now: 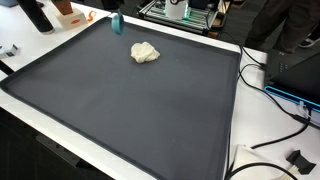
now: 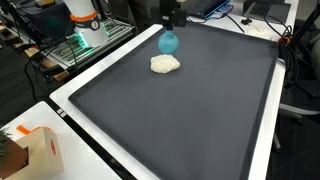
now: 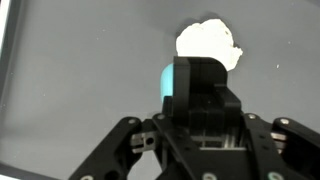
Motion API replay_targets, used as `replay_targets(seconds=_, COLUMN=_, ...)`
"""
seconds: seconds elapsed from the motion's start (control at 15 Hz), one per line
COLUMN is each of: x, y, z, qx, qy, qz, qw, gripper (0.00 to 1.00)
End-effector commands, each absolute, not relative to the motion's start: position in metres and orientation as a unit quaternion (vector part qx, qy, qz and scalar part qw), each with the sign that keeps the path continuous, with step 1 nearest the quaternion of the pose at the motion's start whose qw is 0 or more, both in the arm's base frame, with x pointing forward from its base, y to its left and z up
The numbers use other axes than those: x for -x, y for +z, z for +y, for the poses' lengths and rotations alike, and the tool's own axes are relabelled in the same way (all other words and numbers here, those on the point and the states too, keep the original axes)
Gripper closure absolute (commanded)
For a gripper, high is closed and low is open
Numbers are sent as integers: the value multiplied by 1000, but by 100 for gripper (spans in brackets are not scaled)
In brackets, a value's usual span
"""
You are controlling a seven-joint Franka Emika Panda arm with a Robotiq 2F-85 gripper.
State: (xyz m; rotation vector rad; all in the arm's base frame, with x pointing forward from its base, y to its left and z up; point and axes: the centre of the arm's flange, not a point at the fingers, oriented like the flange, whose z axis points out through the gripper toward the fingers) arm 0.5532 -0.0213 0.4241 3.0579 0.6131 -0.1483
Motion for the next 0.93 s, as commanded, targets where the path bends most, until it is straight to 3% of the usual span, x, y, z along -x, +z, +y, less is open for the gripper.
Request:
replay_targets(seconds=0.0, x=-554, y=424, z=-21, qx=-979, qy=-48, qz=196, qw=10, gripper=50)
replay_targets(seconds=0.47, x=-554, y=424, z=-21, qx=-979, qy=-47, qz=196, qw=10, gripper=50)
replay_targets(seconds=0.53, x=-554, y=424, z=-21, qx=-979, qy=-47, qz=197, qw=10, gripper=75)
replay_targets(seconds=0.87, x=-557, y=412, z=-2, qx=-992, qy=-41, qz=87, qw=86, gripper=75)
